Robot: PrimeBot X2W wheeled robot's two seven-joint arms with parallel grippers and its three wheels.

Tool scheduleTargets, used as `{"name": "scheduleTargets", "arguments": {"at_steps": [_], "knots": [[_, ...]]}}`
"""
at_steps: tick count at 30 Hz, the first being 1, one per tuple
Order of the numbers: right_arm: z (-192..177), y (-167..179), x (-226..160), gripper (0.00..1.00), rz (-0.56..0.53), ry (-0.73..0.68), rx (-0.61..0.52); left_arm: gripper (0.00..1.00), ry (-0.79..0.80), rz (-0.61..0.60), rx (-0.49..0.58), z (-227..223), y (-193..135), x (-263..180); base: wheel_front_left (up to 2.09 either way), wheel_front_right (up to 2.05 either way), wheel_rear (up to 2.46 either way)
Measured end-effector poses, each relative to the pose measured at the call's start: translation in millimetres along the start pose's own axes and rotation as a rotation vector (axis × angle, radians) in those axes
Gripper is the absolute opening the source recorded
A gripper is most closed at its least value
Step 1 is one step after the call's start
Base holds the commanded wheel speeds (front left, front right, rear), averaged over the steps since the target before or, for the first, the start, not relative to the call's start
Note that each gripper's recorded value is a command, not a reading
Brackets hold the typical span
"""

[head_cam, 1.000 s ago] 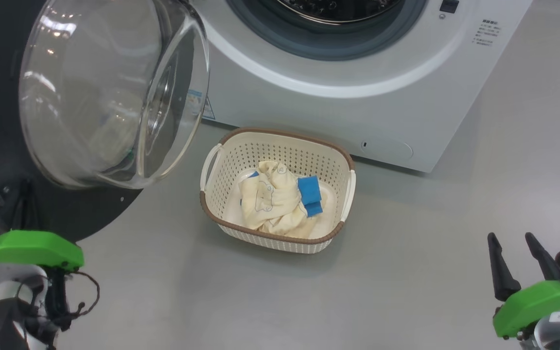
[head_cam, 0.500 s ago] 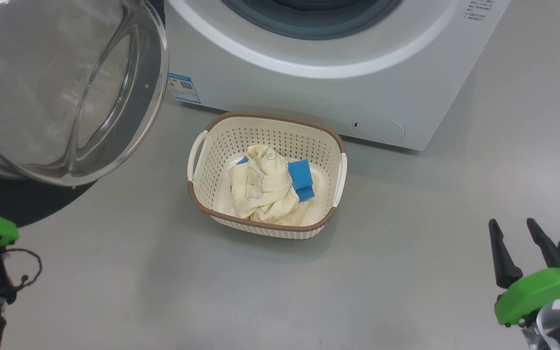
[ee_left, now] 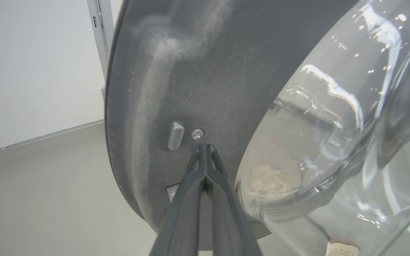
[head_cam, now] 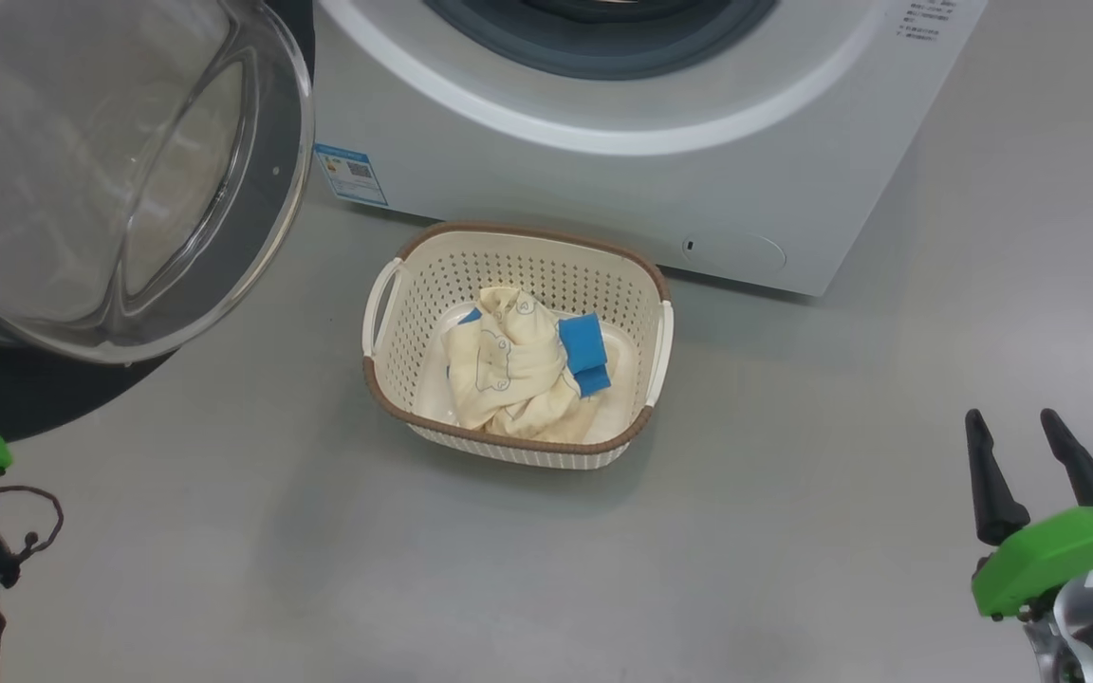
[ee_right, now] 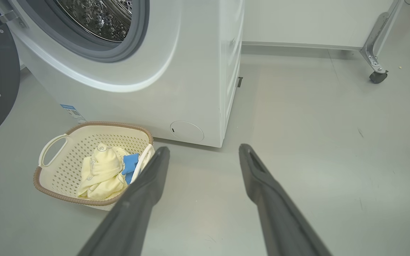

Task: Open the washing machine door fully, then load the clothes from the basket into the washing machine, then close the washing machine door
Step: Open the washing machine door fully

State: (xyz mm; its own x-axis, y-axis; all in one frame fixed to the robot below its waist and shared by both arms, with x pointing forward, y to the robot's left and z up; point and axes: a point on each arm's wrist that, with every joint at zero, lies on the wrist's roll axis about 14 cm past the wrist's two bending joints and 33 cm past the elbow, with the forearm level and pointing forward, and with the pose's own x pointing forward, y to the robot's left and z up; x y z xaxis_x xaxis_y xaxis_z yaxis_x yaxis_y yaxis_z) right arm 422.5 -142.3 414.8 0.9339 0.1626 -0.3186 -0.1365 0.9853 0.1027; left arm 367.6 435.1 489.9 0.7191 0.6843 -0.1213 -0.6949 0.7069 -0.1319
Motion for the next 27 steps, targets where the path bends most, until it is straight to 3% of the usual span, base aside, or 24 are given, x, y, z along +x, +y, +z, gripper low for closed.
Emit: {"name": "scheduleTargets", "arguments": {"at_steps": [13, 22, 23, 24, 26, 27], "knots": [[8, 6, -10, 1.00, 0.014, -0.023, -0.008, 0.00, -0.057, -0.055, -0.047, 1, -20, -34, 0.00, 0.00, 0.00], [23, 1, -24, 1.00, -0.005, -0.074, -0.021, 0.00, -0.120, -0.252, -0.048, 6, -78, -78, 0.00, 0.00, 0.00], [24, -2, -26, 1.00, -0.012, -0.079, -0.020, 0.11, -0.116, -0.273, -0.059, 4, -85, -84, 0.00, 0.00, 0.00], [25, -4, -28, 1.00, -0.019, -0.084, -0.020, 0.35, -0.111, -0.295, -0.067, 2, -92, -91, 0.00, 0.00, 0.00], [29, -9, -32, 1.00, -0.034, -0.095, -0.019, 0.43, -0.094, -0.336, -0.078, -3, -102, -103, 0.00, 0.00, 0.00], [30, -12, -35, 1.00, -0.043, -0.101, -0.019, 0.69, -0.087, -0.360, -0.077, -4, -108, -108, 0.00, 0.00, 0.00]]}}
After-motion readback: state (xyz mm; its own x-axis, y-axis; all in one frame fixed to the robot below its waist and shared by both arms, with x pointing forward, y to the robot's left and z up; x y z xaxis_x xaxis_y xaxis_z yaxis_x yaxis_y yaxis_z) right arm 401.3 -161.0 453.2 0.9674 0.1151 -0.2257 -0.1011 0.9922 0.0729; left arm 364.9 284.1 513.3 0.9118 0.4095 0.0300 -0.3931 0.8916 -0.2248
